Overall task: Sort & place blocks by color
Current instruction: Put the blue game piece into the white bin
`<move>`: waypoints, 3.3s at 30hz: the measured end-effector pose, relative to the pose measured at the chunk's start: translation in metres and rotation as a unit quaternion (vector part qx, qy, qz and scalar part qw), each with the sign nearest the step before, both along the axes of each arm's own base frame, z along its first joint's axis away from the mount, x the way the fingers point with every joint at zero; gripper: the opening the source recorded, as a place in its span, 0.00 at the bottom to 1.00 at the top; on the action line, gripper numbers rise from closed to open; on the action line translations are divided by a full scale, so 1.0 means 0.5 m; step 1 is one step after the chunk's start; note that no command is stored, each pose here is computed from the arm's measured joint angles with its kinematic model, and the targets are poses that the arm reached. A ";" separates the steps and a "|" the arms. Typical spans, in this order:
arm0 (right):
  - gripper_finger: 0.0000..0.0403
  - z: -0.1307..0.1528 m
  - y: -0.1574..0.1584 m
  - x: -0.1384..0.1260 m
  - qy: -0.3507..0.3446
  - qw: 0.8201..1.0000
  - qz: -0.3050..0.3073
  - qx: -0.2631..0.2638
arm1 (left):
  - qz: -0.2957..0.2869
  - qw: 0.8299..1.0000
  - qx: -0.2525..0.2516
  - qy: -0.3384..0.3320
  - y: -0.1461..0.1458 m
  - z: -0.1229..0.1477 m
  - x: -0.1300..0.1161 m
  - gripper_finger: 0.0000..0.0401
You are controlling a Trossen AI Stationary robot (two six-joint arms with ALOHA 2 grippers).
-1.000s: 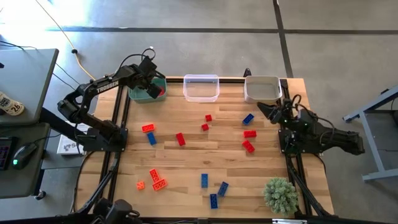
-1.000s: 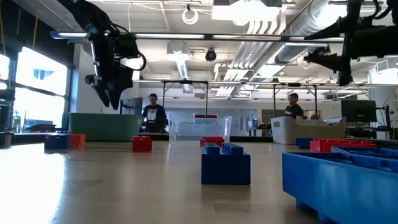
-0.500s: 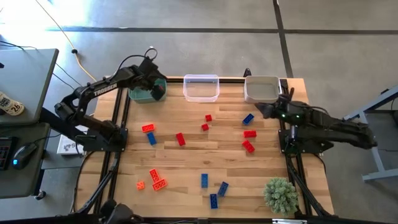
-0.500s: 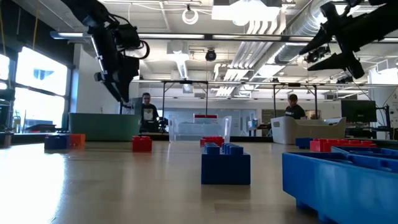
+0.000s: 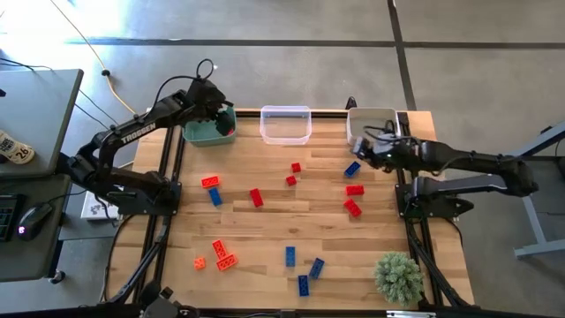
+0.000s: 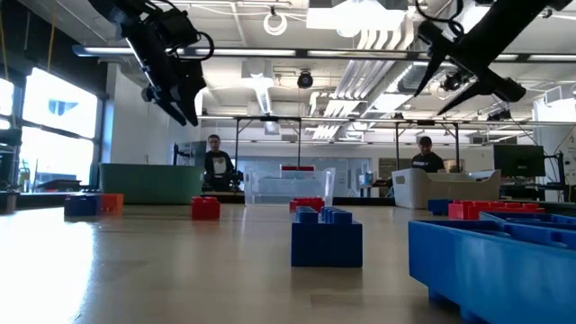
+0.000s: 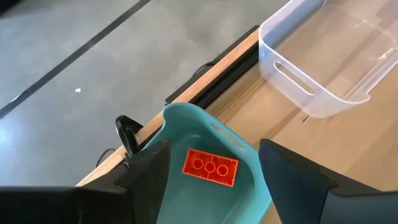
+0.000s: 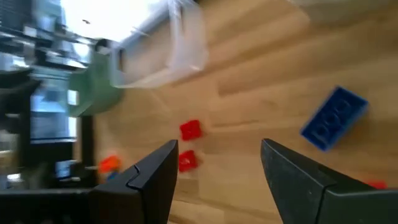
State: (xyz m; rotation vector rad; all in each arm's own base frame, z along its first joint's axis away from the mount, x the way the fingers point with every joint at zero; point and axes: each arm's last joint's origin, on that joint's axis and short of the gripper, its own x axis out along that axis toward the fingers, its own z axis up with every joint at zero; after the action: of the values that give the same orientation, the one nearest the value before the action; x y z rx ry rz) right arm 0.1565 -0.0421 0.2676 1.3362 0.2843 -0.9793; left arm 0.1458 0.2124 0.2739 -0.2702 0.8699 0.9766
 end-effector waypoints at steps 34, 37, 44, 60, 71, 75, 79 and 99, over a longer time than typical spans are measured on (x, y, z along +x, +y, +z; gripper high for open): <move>0.54 -0.214 -0.030 0.124 0.241 0.947 -0.179 0.113 | 0.001 1.000 0.002 0.001 0.000 0.000 0.000 0.58; 0.54 -0.226 -0.036 0.128 0.246 0.944 -0.184 0.117 | 0.001 1.000 0.001 0.001 0.000 0.000 0.000 0.58; 0.54 -0.252 -0.057 0.131 0.267 0.934 -0.200 0.125 | 0.002 1.000 0.001 0.001 0.000 0.000 0.000 0.58; 0.27 -0.259 -0.071 0.138 0.312 0.941 -0.075 0.108 | -0.008 1.000 -0.001 -0.002 -0.005 0.000 0.006 0.58; 0.28 -0.143 -0.117 0.163 0.296 0.954 0.032 -0.026 | -0.033 0.999 -0.014 -0.004 -0.029 -0.003 0.033 0.58; 0.28 -0.088 -0.157 0.156 0.311 0.945 0.057 -0.080 | -0.047 0.998 -0.040 -0.012 -0.050 -0.007 0.049 0.58; 0.28 -0.036 -0.208 0.141 0.332 0.933 0.080 -0.116 | -0.046 0.996 -0.068 -0.021 -0.076 -0.011 0.067 0.58; 0.28 -0.082 -0.370 -0.040 0.407 0.904 0.114 -0.064 | -0.098 0.973 -0.210 0.001 -0.259 -0.033 0.141 0.58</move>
State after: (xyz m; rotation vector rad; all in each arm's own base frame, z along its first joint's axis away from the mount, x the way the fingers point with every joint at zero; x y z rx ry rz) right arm 0.1364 -0.2273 0.2264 0.6873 0.9702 -1.2904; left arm 0.2163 0.0828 0.2576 -0.5318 1.0815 0.6032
